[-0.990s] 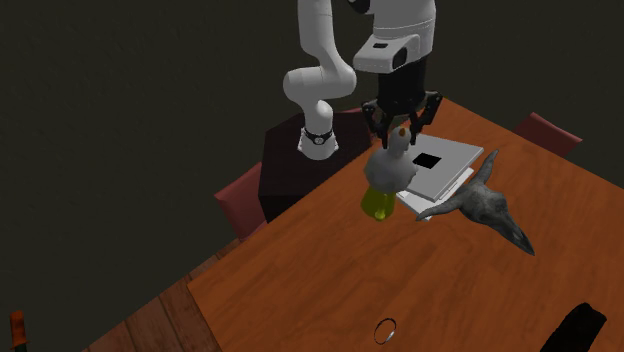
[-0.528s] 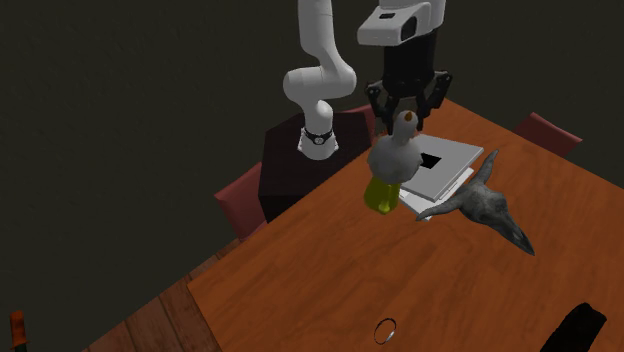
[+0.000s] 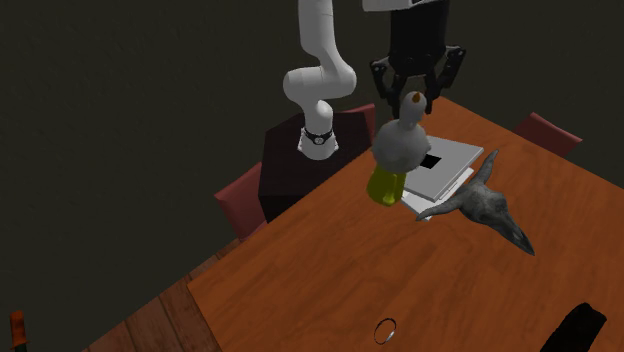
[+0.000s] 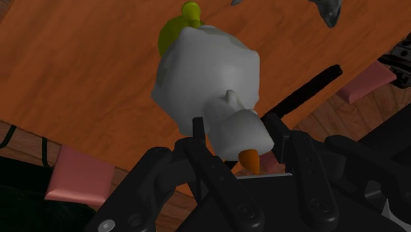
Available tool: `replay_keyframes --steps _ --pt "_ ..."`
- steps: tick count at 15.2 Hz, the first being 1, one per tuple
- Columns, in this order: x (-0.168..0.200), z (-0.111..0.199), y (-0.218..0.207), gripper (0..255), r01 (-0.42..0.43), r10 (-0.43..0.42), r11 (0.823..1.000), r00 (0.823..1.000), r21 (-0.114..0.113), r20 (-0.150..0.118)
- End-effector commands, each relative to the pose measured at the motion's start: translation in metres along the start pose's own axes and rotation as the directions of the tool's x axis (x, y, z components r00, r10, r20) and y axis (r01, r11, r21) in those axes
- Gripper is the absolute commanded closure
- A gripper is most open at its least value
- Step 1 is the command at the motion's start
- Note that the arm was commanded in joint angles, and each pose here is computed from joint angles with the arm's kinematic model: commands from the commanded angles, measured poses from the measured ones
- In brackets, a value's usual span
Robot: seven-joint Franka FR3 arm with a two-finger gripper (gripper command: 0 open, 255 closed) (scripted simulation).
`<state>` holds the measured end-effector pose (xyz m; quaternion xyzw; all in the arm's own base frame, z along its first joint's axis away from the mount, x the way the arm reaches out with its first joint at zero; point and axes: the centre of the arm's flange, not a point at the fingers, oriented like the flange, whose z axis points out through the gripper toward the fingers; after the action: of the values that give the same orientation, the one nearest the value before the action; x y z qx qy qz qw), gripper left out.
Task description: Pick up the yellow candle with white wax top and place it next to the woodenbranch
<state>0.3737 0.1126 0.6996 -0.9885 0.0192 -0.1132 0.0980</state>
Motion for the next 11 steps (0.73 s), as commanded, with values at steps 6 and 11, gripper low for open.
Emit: replay_keyframes --steps 6,11 --pt "0.007 -0.037 -0.007 255 0.000 0.000 1.000 1.000 0.001 -0.002" --pt "0.013 -0.062 -0.013 255 0.000 0.000 1.000 1.000 0.001 -0.002"
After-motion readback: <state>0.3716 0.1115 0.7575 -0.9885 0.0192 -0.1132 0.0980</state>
